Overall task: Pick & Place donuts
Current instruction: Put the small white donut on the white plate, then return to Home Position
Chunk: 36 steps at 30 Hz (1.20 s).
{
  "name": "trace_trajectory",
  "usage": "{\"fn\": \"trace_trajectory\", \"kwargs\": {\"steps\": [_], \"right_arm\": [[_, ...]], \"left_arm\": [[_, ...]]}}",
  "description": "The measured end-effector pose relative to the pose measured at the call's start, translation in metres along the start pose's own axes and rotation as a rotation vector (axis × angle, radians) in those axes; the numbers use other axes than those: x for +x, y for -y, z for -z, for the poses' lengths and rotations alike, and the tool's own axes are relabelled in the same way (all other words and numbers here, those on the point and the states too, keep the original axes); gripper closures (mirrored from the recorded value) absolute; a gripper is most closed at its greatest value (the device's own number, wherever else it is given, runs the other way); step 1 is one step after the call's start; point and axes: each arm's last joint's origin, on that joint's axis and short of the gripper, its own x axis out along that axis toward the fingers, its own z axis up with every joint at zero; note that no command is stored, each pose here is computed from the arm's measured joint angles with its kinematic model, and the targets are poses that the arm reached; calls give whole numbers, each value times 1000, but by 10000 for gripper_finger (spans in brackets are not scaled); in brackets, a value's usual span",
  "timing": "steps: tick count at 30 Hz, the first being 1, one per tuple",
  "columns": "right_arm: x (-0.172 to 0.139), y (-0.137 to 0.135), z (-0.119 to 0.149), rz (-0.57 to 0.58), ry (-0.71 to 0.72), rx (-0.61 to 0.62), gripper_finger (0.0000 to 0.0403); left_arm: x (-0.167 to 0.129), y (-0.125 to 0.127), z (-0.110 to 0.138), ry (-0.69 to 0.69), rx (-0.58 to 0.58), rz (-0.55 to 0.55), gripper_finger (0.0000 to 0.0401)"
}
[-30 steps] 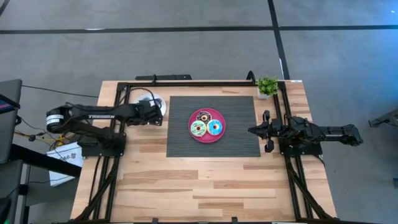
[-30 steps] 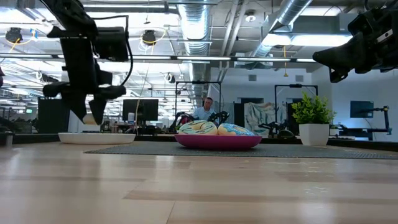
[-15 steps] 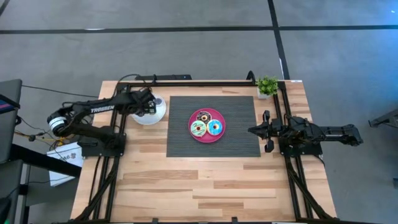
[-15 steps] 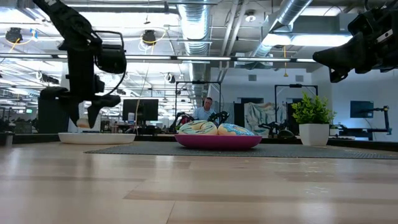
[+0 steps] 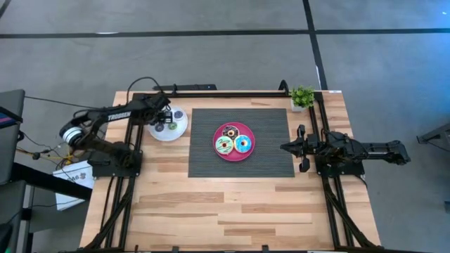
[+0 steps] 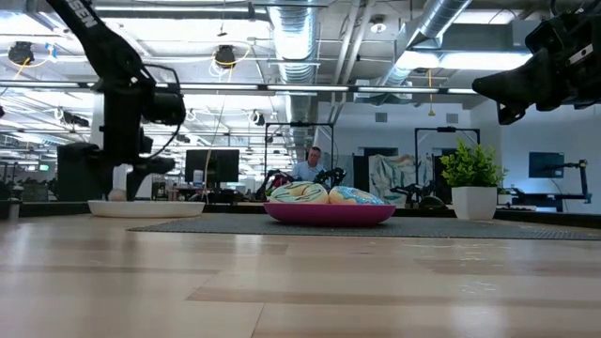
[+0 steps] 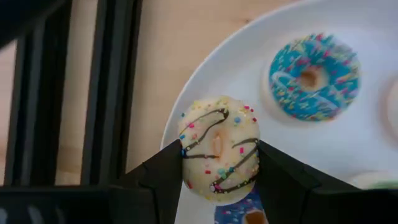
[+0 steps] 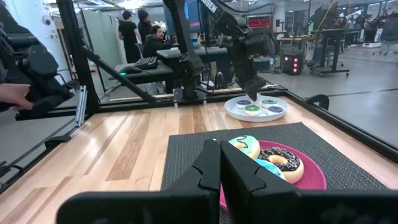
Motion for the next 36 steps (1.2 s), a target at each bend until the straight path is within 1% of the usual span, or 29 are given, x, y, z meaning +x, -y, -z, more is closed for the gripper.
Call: {"fn": "trace_trajectory", "kwargs": {"steps": [5, 11, 14, 23, 27, 31, 36], "right_arm": [[0, 0, 0, 1, 0, 0, 403], [0, 0, 0, 0, 0, 0, 403], [0, 0, 0, 0, 0, 0, 403], [0, 0, 0, 1, 0, 0, 403], [0, 0, 0, 0, 0, 0, 403], [0, 0, 0, 0, 0, 0, 403], [0, 0, 0, 0, 0, 0, 403]], "left_arm": [[13, 7, 0, -13, 7, -11, 230], [16, 11, -4, 21, -4, 16, 225], [15, 11, -4, 25, -2, 20, 211], [15, 12, -3, 9, 32, 41, 152], [6, 12, -3, 16, 61, 94, 140], [-12, 9, -6, 81, 37, 143, 138], [-38, -3, -4, 143, 10, 198, 138]]}}
